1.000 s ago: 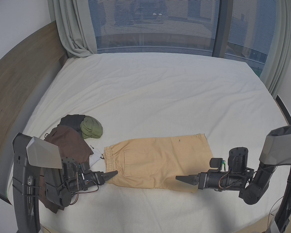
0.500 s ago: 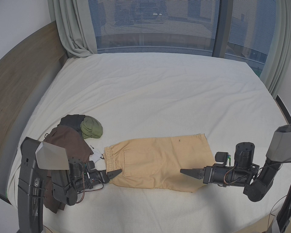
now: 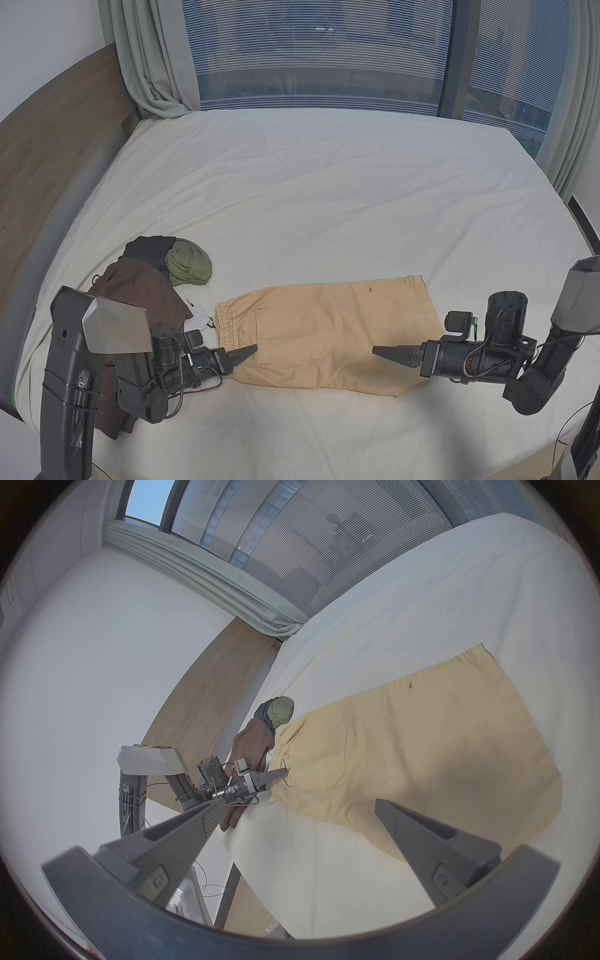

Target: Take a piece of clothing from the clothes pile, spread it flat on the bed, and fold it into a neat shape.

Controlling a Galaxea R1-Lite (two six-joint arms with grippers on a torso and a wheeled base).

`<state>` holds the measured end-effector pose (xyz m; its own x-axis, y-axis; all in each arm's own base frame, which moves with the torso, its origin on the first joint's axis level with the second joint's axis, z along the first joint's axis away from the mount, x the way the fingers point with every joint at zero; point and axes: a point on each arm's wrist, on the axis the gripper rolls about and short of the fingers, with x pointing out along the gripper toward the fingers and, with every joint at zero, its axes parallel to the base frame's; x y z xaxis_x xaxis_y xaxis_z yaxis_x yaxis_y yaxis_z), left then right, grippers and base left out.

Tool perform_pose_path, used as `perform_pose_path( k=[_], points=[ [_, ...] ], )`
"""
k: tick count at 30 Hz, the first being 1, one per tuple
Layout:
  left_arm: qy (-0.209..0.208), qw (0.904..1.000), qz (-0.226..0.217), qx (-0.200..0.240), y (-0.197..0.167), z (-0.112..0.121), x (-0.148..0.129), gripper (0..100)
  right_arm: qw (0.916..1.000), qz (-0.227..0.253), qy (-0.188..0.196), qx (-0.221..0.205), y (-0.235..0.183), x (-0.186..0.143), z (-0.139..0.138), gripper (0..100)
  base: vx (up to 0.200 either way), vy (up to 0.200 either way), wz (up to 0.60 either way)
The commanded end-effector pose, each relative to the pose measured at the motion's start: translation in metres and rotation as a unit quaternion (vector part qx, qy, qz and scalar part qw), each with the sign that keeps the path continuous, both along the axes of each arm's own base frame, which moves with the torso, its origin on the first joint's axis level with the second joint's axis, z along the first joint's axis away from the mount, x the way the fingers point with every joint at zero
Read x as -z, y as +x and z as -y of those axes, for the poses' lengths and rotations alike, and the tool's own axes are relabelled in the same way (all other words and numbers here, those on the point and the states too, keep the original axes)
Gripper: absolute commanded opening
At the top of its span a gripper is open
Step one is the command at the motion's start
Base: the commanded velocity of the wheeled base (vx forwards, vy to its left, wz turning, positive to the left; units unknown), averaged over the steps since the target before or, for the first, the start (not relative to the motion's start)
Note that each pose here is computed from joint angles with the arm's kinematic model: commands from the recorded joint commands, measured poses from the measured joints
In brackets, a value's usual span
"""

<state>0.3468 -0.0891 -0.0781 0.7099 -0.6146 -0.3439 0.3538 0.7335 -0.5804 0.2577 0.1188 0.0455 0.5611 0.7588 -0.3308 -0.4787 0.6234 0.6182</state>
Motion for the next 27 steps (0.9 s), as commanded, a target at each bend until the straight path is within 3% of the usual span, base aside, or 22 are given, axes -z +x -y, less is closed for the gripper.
perform_pose_path(
  k=[1, 9, 16, 27],
  points=[
    [0.003, 1.0000, -0.006, -0.005, -0.002, -0.001, 0.004, 0, 1.0000, 0.001, 0.000, -0.001, 0.000, 0.000, 0.000, 100, 0.000, 0.000, 0.00],
    [0.003, 1.0000, -0.005, -0.003, -0.004, -0.001, -0.001, 0, 1.0000, 0.002, 0.001, 0.006, 0.001, 0.000, 0.003, 100, 0.000, 0.000, 0.00],
    [-0.005, 0.9999, 0.011, 0.007, -0.010, -0.001, -0.025, 0, 0.9999, 0.003, 0.001, 0.011, 0.003, 0.000, 0.006, 100, 0.000, 0.000, 0.00],
    [-0.018, 0.9997, 0.012, 0.011, -0.024, -0.022, -0.051, 0, 0.9999, 0.001, 0.000, 0.013, 0.004, 0.001, 0.007, 100, 0.000, 0.000, 0.00]
  ],
)
